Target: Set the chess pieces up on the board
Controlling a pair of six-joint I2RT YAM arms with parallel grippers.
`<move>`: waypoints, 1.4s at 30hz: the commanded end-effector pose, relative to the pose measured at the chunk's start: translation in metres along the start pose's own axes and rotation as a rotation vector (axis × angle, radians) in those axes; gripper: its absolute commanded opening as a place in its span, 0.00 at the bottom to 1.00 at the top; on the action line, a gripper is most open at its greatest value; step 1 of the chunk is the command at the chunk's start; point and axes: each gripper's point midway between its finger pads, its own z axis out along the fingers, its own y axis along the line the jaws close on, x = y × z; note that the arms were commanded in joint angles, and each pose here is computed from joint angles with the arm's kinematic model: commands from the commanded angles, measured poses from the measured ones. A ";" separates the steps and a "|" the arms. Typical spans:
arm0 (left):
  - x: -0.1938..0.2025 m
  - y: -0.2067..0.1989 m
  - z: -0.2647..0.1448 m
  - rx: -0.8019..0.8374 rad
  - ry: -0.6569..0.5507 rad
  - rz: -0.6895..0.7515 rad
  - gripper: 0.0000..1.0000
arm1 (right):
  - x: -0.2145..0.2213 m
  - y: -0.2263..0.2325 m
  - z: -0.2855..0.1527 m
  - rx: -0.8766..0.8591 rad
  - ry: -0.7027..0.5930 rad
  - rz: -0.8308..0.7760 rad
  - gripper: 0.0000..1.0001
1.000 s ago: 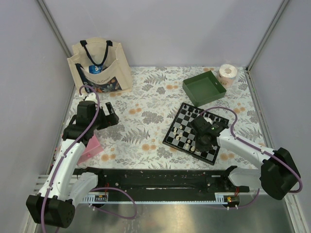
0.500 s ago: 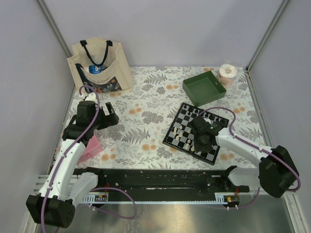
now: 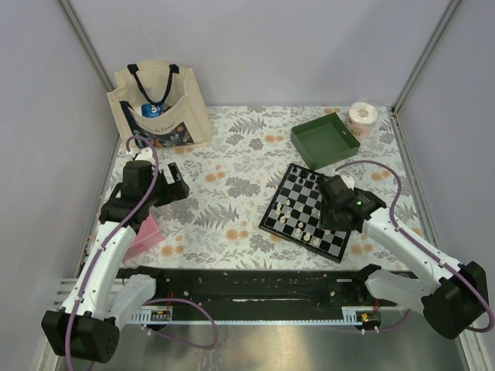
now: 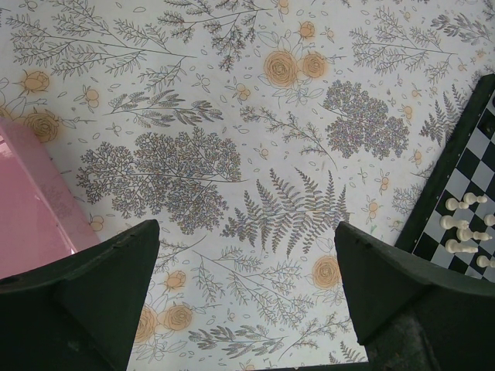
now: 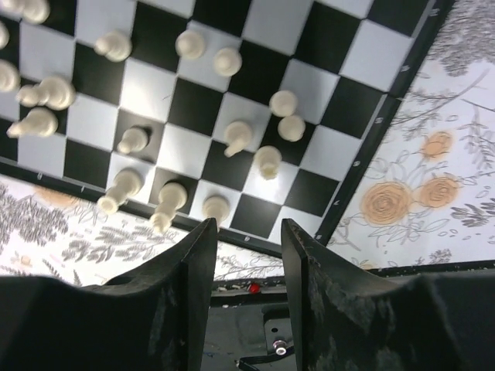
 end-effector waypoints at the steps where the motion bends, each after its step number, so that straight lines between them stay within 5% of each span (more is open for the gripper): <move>1: -0.010 -0.008 -0.001 0.040 -0.040 0.011 0.99 | -0.018 -0.018 -0.001 0.049 -0.040 0.048 0.47; 30: -0.010 -0.006 0.001 0.029 -0.039 0.012 0.99 | -0.027 0.009 0.057 0.042 0.078 0.061 0.45; 42: -0.009 -0.007 0.001 0.032 -0.036 0.012 0.99 | -0.019 0.007 0.067 0.056 0.092 0.061 0.34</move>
